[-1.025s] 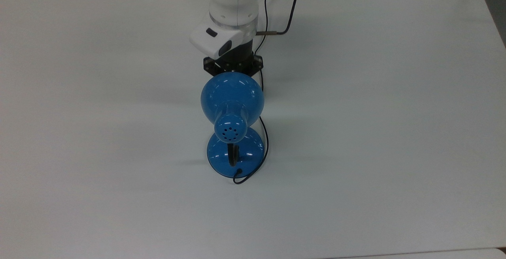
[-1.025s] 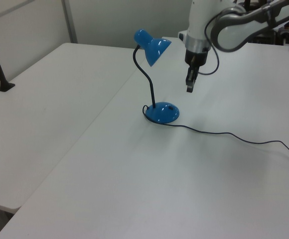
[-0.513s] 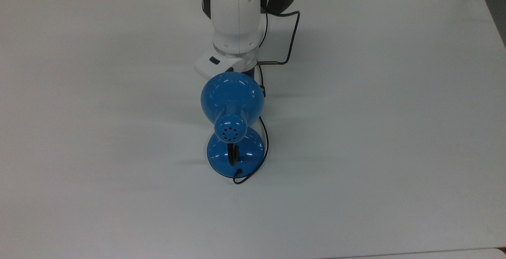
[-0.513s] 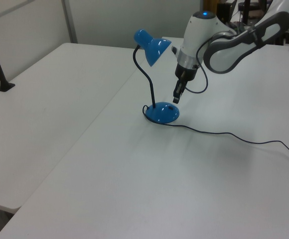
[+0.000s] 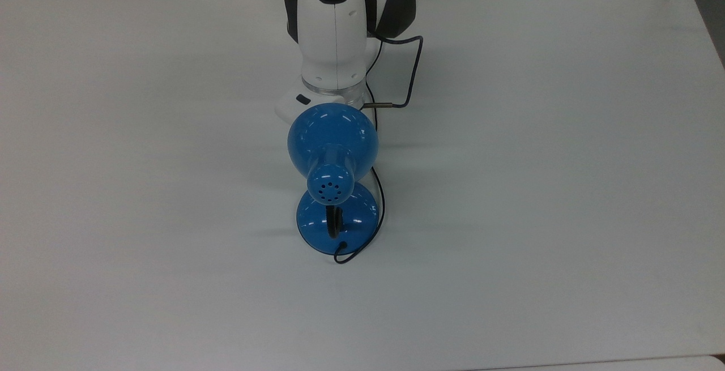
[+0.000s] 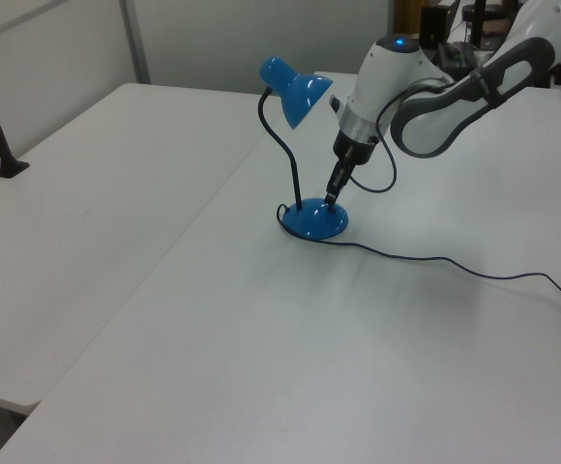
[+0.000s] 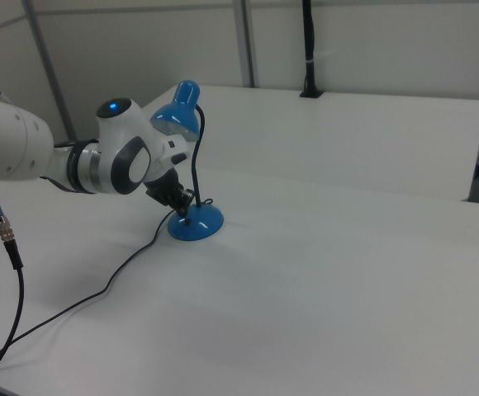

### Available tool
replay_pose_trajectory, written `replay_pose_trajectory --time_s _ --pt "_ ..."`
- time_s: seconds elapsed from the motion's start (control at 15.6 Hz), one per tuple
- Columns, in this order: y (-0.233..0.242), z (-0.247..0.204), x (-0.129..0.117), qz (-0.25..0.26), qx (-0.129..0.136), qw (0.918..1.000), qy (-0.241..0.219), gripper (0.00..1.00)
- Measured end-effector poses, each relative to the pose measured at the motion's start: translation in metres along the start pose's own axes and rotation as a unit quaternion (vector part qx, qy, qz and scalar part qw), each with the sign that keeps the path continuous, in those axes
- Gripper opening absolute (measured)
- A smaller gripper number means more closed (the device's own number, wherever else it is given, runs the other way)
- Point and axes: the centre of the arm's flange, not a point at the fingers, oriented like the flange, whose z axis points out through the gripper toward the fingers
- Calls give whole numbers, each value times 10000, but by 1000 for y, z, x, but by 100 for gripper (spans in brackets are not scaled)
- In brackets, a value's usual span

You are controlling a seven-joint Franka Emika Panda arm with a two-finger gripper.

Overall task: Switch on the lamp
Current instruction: 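Press the switch on the lamp base with the gripper fingertips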

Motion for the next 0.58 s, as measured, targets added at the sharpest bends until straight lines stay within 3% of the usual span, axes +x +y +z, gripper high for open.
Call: replay_pose_trajectory --time_s 0.58 --pt "6 11 -2 8 -31 10000 11 1"
